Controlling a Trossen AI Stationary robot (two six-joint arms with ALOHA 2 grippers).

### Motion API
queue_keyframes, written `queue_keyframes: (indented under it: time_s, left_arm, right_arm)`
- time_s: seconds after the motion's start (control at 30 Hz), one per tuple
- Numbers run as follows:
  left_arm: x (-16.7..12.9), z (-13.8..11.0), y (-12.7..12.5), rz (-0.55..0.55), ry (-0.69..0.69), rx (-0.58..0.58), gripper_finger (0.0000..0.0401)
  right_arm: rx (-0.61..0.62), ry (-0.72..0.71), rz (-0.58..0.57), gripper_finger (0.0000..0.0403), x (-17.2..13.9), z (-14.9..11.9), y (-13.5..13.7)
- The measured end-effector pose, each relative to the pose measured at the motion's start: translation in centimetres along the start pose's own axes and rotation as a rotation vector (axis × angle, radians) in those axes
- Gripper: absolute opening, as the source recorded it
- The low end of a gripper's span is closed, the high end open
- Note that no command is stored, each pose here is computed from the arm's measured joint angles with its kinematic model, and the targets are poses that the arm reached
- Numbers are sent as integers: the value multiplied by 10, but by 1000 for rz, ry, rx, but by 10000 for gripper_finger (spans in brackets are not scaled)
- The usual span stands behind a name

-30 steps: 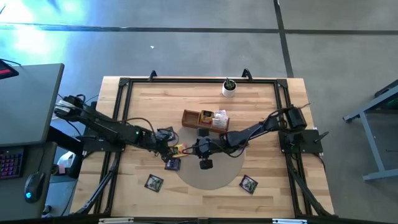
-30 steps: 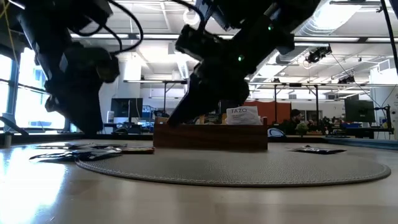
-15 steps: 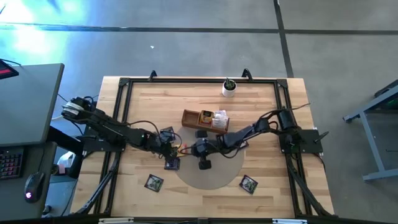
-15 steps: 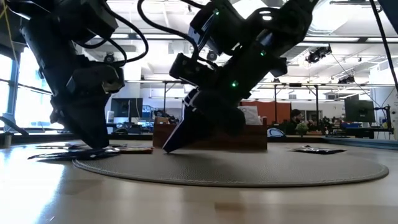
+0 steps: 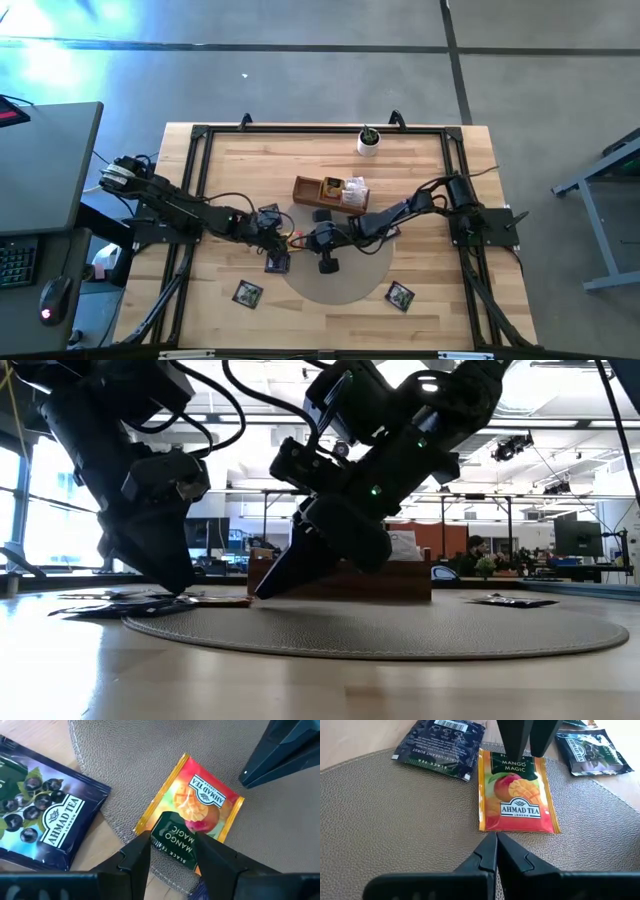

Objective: Pick & Place Tea
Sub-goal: Put the yellow tea bag into the middle section of the wooden organizer

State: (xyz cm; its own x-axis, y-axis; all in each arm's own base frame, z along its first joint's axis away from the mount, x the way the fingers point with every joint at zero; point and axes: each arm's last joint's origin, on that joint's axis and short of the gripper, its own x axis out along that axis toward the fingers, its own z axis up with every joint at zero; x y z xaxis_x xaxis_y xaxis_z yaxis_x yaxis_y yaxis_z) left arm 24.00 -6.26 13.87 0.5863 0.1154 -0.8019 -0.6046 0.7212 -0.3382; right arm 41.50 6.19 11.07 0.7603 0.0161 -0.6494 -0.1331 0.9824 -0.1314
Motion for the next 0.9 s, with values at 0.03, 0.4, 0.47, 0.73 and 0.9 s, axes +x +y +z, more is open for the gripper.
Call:
queue_keyframes:
  time_s: [0.03, 0.4, 0.47, 0.73, 0.9]
  left_arm:
    - [0, 0, 0, -1, 0, -1, 151]
    - [0, 0, 1, 22, -8, -34, 151]
    - [0, 0, 2, 23, -11, -47, 151]
    - [0, -2, 4, 45, 1, -43, 151]
    - [7, -4, 4, 68, -2, -62, 151]
  right_arm:
    - [0, 0, 0, 3, 0, 0, 0]
    - [0, 4, 0, 3, 0, 0, 0]
    - [0, 4, 0, 3, 0, 0, 0]
    - [0, 4, 0, 3, 0, 0, 0]
    - [2, -11, -1, 2, 0, 1, 0]
